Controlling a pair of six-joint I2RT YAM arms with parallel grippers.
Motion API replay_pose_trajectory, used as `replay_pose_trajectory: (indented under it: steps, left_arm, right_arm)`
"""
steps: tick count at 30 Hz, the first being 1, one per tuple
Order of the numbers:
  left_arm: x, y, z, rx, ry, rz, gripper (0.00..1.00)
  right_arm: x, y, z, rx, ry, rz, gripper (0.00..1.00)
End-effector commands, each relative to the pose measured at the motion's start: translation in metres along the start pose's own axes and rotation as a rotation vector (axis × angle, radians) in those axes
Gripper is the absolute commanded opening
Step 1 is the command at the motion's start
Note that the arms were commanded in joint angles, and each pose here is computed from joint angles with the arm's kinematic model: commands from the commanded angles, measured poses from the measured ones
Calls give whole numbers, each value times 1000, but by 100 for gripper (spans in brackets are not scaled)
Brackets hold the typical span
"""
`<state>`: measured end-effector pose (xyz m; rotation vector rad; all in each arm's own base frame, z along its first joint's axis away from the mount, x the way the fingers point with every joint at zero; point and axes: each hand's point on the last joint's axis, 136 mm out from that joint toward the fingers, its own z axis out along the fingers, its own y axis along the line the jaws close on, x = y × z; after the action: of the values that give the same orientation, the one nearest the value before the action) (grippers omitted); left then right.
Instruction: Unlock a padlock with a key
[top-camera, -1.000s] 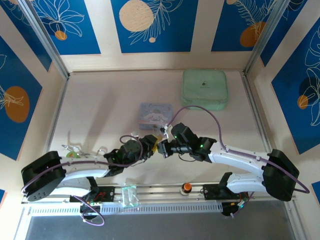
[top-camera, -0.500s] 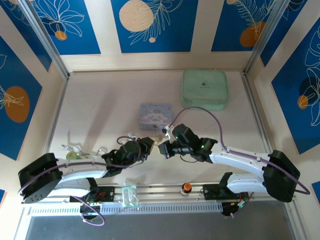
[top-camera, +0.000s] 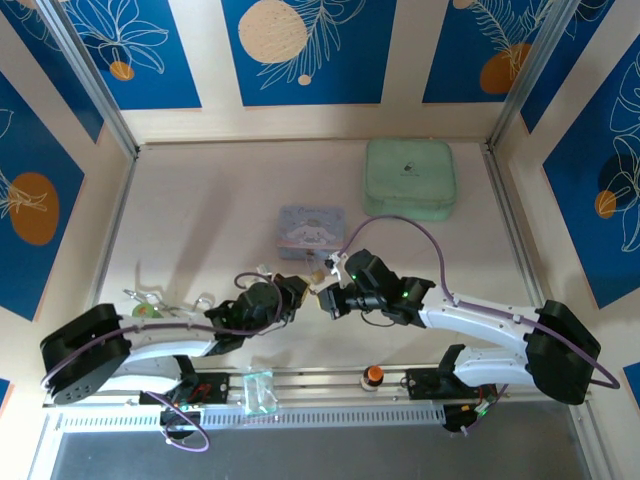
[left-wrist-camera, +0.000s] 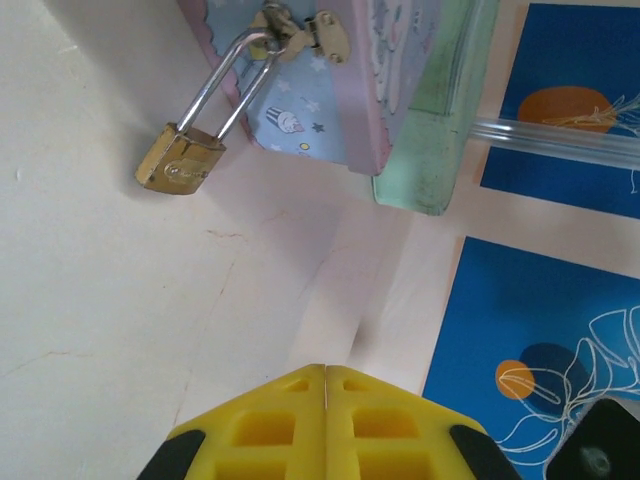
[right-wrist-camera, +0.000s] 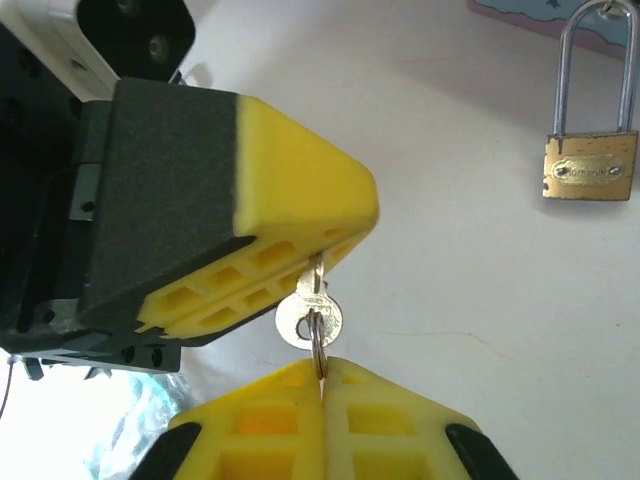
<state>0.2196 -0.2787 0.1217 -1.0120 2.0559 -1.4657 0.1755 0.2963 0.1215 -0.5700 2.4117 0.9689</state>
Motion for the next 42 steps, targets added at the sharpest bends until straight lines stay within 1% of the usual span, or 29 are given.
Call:
replay_pose_trajectory:
  steps: [1,2,3,4,6,7,8,11,15,16,17,21,24,26,28,32,36,42]
  left_arm:
    - [-11,-12,-7,3,-42,141,0]
    - [-12,-20,-8,22,-46,195,0]
    - [-13,-31,-9,52,-45,265,0]
    - [-14,-44,-9,89,-36,338,0]
    - [-15,-62,-9,147,-14,442,0]
    - [-14,-73,-9,191,0,491,0]
    - [-14,-81,-9,230,10,522,0]
    - [-13,-106,-17,386,11,553,0]
    - [-9,-140,-35,597,7,586,0]
    - [-8,-147,-41,642,5,596,0]
    - [-8,-150,-44,660,7,597,0]
    - [-10,-160,-56,719,-21,601,0]
    - [-8,-170,-64,742,-17,610,0]
    - [-8,-173,-68,747,-26,616,0]
    - [-13,-174,-73,746,-54,608,0]
    - [-10,-177,-78,736,-42,637,0]
    - [-16,-171,-81,721,-62,607,0]
    - [-15,-172,-83,730,-50,600,0]
  right_arm:
    - [-9,-5,-10,-47,-40,90,53]
    - [-15,-8,-14,-52,-57,137,64]
    - [-20,-9,-20,-73,-74,177,71]
    - [-28,-7,-27,-110,-98,193,73]
    - [-43,-3,-42,-167,-168,210,88]
    - [-52,0,-51,-199,-215,219,97]
    - [-59,4,-58,-237,-249,223,100]
    - [-80,15,-79,-344,-320,257,99]
    - [-95,33,-94,-489,-386,295,100]
    - [-99,37,-97,-525,-408,303,100]
    - [-103,40,-98,-550,-421,309,100]
    - [-113,53,-95,-606,-420,302,99]
    - [-118,63,-90,-632,-406,283,95]
    - [-120,68,-87,-648,-398,276,82]
    - [-123,74,-85,-680,-398,267,72]
    - [-123,87,-83,-719,-409,229,63]
    - [-122,104,-87,-738,-439,160,58]
    - [-124,105,-87,-733,-482,162,53]
